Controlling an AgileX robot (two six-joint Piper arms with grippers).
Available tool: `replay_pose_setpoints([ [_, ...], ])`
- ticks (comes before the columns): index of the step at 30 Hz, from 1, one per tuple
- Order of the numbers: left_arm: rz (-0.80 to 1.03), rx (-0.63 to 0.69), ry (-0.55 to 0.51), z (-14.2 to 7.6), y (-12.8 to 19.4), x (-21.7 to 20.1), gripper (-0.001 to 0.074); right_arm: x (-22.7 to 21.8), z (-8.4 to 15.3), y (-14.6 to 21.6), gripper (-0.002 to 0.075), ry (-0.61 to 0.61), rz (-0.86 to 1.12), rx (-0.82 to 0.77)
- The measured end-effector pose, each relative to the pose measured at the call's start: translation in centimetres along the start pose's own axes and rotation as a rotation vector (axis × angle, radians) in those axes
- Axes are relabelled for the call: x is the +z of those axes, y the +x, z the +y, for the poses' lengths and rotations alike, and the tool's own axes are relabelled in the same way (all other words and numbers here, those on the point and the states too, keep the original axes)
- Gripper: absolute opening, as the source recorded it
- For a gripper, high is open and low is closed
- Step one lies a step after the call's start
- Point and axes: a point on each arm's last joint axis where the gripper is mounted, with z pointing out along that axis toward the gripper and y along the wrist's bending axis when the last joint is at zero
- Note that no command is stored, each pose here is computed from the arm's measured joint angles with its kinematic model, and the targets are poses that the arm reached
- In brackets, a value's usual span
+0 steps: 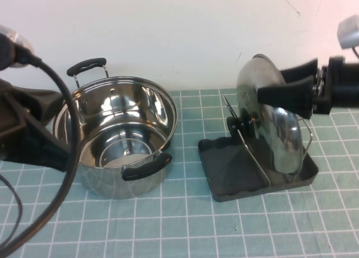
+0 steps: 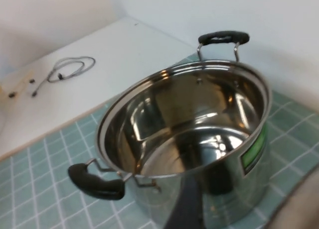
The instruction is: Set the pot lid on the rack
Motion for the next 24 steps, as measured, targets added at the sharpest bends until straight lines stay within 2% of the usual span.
replay_pose_setpoints([
  [5,0.073,0.115,-0.177,1.6,0.6,-0.2,-0.0001,-0.4,-0.2,-2.7,0.0591,0.043,0.065,-0.093],
  [9,0.163,0.118,-0.322,3.1,1.3,-0.9,-0.0001,-0.9,-0.5,-3.9,0.0591,0.077,0.202,-0.161],
  [13,0.199,0.071,-0.385,4.0,1.9,-2.4,-0.0001,-1.6,-0.3,-5.0,0.0589,0.113,0.300,-0.189],
  [16,0.176,0.025,-0.394,4.6,2.2,-3.8,-0.0001,-2.4,0.8,-6.6,0.0542,0.117,0.336,-0.204],
  [18,0.146,0.003,-0.390,5.0,2.3,-4.8,-0.0001,-2.9,1.6,-7.2,0.0456,0.084,0.369,-0.223],
  [20,0.116,-0.043,-0.379,5.3,2.5,-5.9,-0.0001,-3.7,2.7,-8.1,0.0320,0.066,0.424,-0.275],
  [22,0.099,-0.096,-0.350,5.4,2.8,-6.8,-0.0001,-4.4,3.4,-8.8,0.0175,0.097,0.474,-0.299],
  [24,0.075,-0.147,-0.301,5.3,3.2,-7.5,-0.0001,-5.5,4.1,-9.0,0.0075,0.162,0.567,-0.318],
])
